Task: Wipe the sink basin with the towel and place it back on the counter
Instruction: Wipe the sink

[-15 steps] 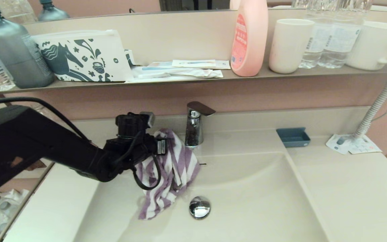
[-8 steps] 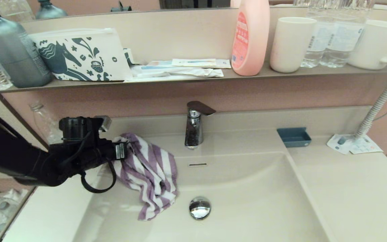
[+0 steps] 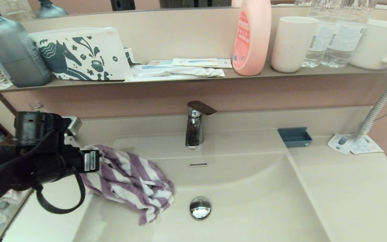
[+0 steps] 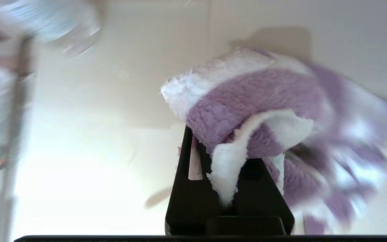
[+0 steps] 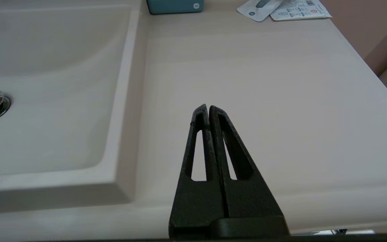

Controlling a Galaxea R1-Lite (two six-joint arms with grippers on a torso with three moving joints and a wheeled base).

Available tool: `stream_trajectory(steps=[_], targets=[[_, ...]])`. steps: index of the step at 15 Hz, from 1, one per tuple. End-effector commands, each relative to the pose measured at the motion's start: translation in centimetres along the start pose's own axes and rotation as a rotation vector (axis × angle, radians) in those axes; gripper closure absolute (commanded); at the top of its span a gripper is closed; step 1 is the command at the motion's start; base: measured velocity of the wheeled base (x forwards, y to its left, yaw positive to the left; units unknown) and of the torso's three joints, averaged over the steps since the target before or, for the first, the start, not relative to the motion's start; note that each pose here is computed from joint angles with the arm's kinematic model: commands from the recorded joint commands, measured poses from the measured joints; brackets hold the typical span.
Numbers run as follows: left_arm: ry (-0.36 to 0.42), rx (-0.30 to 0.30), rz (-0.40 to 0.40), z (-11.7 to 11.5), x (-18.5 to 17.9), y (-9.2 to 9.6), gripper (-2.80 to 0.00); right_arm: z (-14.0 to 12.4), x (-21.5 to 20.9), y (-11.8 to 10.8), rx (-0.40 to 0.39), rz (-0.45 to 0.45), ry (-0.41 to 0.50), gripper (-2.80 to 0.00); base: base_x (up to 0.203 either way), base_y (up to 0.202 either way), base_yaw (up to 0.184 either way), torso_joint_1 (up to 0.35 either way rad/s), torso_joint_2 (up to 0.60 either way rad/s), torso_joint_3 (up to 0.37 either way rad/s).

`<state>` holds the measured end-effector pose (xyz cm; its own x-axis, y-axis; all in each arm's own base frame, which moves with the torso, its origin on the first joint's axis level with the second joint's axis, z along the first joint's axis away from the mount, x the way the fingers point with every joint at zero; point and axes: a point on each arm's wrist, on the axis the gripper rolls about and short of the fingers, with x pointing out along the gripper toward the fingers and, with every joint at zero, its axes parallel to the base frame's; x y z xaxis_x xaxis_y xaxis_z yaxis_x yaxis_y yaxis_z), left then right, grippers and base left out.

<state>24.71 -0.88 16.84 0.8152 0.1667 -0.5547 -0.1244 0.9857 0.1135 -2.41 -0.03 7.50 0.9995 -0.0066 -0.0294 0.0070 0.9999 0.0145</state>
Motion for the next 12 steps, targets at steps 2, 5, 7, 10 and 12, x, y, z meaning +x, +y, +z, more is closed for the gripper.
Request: stream_trajectory(steps=[2,5,7,10,12], targets=[[-0.076,-0.01,0.016,0.1,-6.8,1.3,0.0,0.0,0.0,0.0,-0.001,0.0,0.001,0.0,0.0,0.0,0.0,0.0,0.0,0.0],[-0.051,-0.011,0.068,0.1,-11.3,2.8,0.0,0.0,0.0,0.0,0.0,0.0,0.001,0.0,0.0,0.0,0.0,0.0,0.0,0.0],[-0.033,-0.002,0.12,0.7,-14.0,3.5,0.0,0.0,0.0,0.0,0.001,0.0,0.001,0.0,0.0,0.0,0.0,0.0,0.0,0.0],[-0.064,-0.009,0.194,2.2,-16.8,4.3,0.0,0.0,0.0,0.0,0.001,0.0,0.001,0.0,0.0,0.0,0.0,0.0,0.0,0.0],[-0.086,-0.017,0.235,3.4,-18.6,4.7,0.0,0.0,0.0,0.0,0.0,0.0,0.001,0.0,0.0,0.0,0.0,0.0,0.0,0.0]])
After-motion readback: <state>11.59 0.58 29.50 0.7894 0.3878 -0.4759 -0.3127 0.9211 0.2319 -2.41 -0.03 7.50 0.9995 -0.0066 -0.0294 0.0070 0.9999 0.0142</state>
